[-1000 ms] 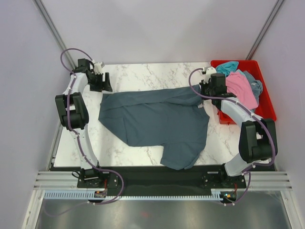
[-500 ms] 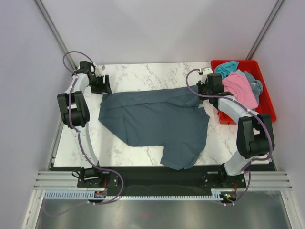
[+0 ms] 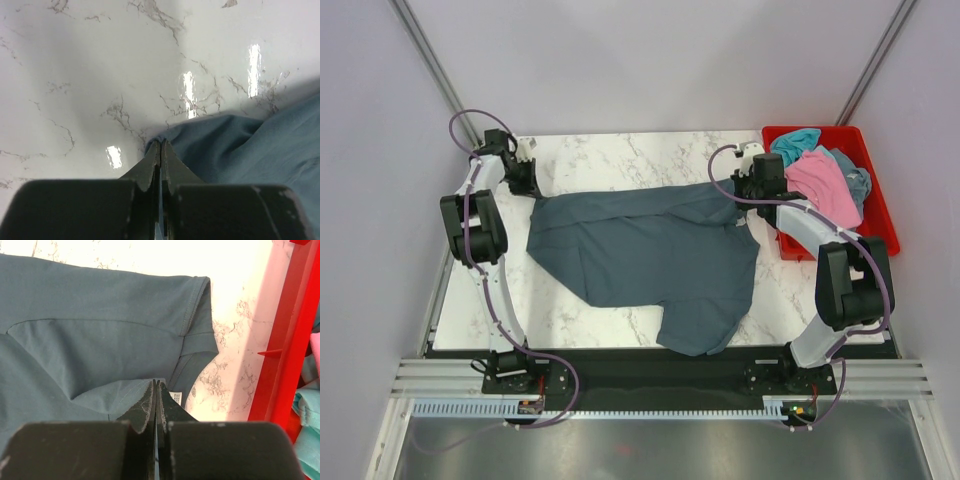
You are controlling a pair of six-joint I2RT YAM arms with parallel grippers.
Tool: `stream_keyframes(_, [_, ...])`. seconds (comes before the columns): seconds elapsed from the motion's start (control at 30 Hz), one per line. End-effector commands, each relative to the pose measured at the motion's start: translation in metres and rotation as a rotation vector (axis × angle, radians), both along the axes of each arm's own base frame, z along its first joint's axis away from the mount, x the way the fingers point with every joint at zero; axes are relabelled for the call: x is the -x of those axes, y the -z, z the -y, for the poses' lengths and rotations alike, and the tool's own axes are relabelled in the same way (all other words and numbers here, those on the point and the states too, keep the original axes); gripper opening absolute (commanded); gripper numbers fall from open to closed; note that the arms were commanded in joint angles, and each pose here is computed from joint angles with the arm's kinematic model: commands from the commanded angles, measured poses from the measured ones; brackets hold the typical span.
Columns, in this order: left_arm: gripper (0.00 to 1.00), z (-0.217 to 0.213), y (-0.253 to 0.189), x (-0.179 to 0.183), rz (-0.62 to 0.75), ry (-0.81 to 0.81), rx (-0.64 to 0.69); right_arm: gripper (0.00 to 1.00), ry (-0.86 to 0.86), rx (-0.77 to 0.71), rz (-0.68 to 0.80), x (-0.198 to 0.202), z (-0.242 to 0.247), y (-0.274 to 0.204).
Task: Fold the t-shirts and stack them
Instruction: Fold the tshirt
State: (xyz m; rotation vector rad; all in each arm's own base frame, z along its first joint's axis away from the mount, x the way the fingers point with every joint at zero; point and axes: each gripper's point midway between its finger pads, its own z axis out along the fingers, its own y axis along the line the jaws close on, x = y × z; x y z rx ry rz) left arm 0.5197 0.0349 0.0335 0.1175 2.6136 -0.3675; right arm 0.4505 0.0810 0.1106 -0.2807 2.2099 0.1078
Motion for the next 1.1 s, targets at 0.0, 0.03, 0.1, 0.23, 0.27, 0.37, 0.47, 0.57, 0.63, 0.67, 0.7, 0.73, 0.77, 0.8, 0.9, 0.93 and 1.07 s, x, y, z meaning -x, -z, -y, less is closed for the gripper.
stream_keyframes(0.0, [0.02,-0.008,-0.011,-0.016,0.049,-0.028,-0.018,0.00,-0.010,0.008,0.051,-0.014,-0.005,-0.015])
stream_keyframes(0.03, [0.02,-0.011,-0.013,-0.020,0.063,-0.032,-0.024,0.00,-0.010,0.009,0.053,-0.014,-0.005,-0.016])
stream_keyframes(0.1, [0.02,-0.012,-0.016,-0.026,0.081,-0.033,-0.029,0.00,-0.007,0.011,0.054,-0.016,-0.005,-0.016])
stream_keyframes(0.23, [0.02,-0.017,-0.026,-0.047,0.136,-0.040,-0.055,0.00,-0.007,0.016,0.055,-0.016,-0.004,-0.016])
stream_keyframes(0.27, [0.02,-0.018,-0.026,-0.050,0.142,-0.038,-0.060,0.00,-0.010,0.016,0.055,-0.015,-0.006,-0.016])
stream_keyframes(0.37, [0.02,-0.020,-0.029,-0.058,0.167,-0.036,-0.076,0.00,-0.009,0.018,0.054,-0.014,-0.005,-0.016])
stream_keyframes(0.47, [0.02,-0.020,-0.032,-0.064,0.189,-0.034,-0.089,0.00,-0.011,0.020,0.053,-0.012,-0.005,-0.015])
stream_keyframes(0.57, [0.02,-0.020,-0.036,-0.070,0.209,-0.040,-0.097,0.00,-0.012,0.020,0.055,-0.012,-0.006,-0.016])
stream_keyframes(0.63, [0.02,-0.021,-0.039,-0.074,0.223,-0.044,-0.106,0.00,-0.011,0.021,0.053,-0.012,-0.005,-0.015])
stream_keyframes(0.67, [0.04,-0.021,-0.042,-0.076,0.231,-0.044,-0.107,0.00,-0.014,0.020,0.053,-0.013,-0.006,-0.015])
stream_keyframes(0.7, [0.09,-0.019,-0.045,-0.077,0.238,-0.043,-0.102,0.00,-0.015,0.020,0.050,-0.013,-0.007,-0.014])
stream_keyframes(0.73, [0.21,-0.018,-0.050,-0.078,0.247,-0.043,-0.094,0.00,-0.015,0.020,0.052,-0.013,-0.007,-0.015])
stream_keyframes(0.77, [0.25,-0.015,-0.052,-0.078,0.253,-0.037,-0.086,0.00,-0.018,0.021,0.055,-0.013,-0.008,-0.016])
stream_keyframes(0.8, [0.30,-0.014,-0.055,-0.078,0.257,-0.037,-0.078,0.00,-0.019,0.021,0.052,-0.013,-0.008,-0.015])
stream_keyframes(0.9, [0.63,-0.012,-0.063,-0.080,0.276,-0.043,-0.070,0.00,-0.020,0.022,0.052,-0.012,-0.009,-0.014])
stream_keyframes(0.93, [0.75,-0.011,-0.064,-0.081,0.278,-0.045,-0.071,0.00,-0.022,0.021,0.050,-0.012,-0.010,-0.014])
stream_keyframes(1.07, [0.89,-0.010,-0.089,-0.074,0.301,-0.057,-0.068,0.03,-0.014,0.026,0.068,-0.012,-0.009,-0.021])
